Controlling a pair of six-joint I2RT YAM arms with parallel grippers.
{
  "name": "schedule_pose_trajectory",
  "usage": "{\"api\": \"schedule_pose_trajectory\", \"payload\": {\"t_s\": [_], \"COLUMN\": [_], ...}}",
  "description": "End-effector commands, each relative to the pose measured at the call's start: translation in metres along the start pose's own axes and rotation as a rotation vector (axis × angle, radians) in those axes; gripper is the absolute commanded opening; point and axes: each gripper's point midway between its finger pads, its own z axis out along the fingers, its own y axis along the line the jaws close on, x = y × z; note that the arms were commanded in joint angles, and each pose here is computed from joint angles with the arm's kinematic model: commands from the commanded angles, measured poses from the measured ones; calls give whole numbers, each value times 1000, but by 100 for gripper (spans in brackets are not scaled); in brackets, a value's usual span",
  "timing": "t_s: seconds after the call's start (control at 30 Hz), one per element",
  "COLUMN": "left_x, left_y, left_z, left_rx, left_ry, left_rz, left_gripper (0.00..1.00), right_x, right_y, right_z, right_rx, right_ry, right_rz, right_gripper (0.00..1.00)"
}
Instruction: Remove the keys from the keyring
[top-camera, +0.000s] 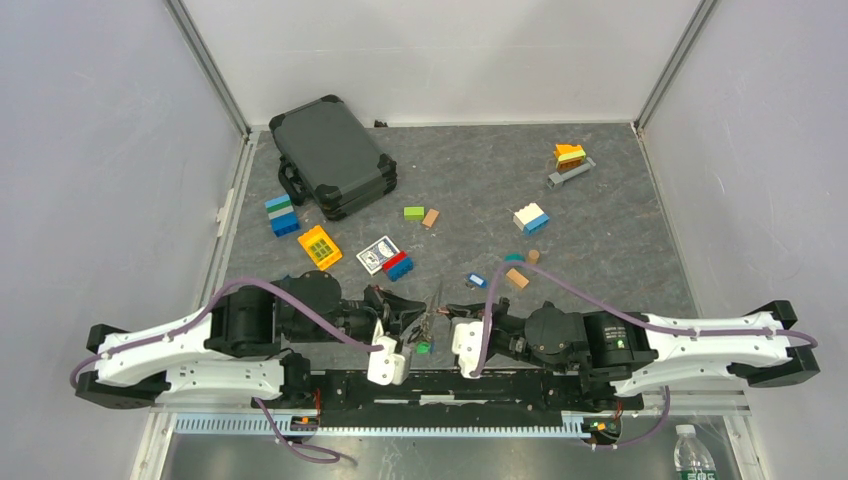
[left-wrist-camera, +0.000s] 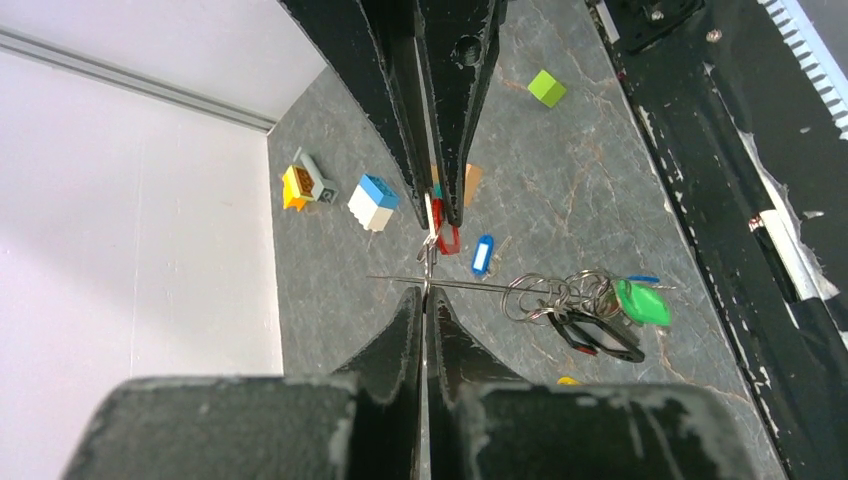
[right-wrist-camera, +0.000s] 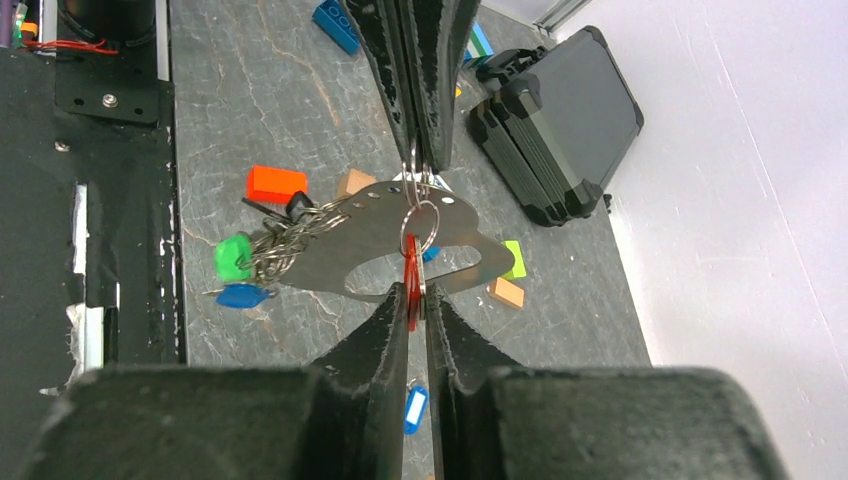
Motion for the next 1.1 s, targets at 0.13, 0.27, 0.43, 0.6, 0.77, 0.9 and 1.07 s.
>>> {"api": "schedule_pose_trajectory", "payload": {"t_s": [0.13,0.27,0.43,0.6,0.77,0.9,1.07], "left_x": [-30,-33,-35,-35,-34,-34,-36], "left_y": [18,16,17,19,17,16,16], "left_z": [-4,-3,-2,-2,-3,-2,-1], "left_rx": [-90,-89,-103,-127,-136,-135,-130], "left_ry": [-152,-172,-192,-200,-214,-216,-220], "left_rz": [-69,-86,-113,-157,-187,-193,-199], "left_gripper": [2,2,2,2,2,2,2], "right_x": [-15,-19,-21,-29,-44,-52,-58], "right_y": [-20,-20,-17,-17,-13,-12,-12], "right_z": [-14,-15,-15,-19,-26,-30,-29], "right_rx": [93,94,83,73,37,26,27], "right_ry": [-113,-146,-165,-222,-317,-368,-406], "right_rz": [90,105,114,142,170,185,205], "right_gripper": [15,13,13,18,25,26,26]}}
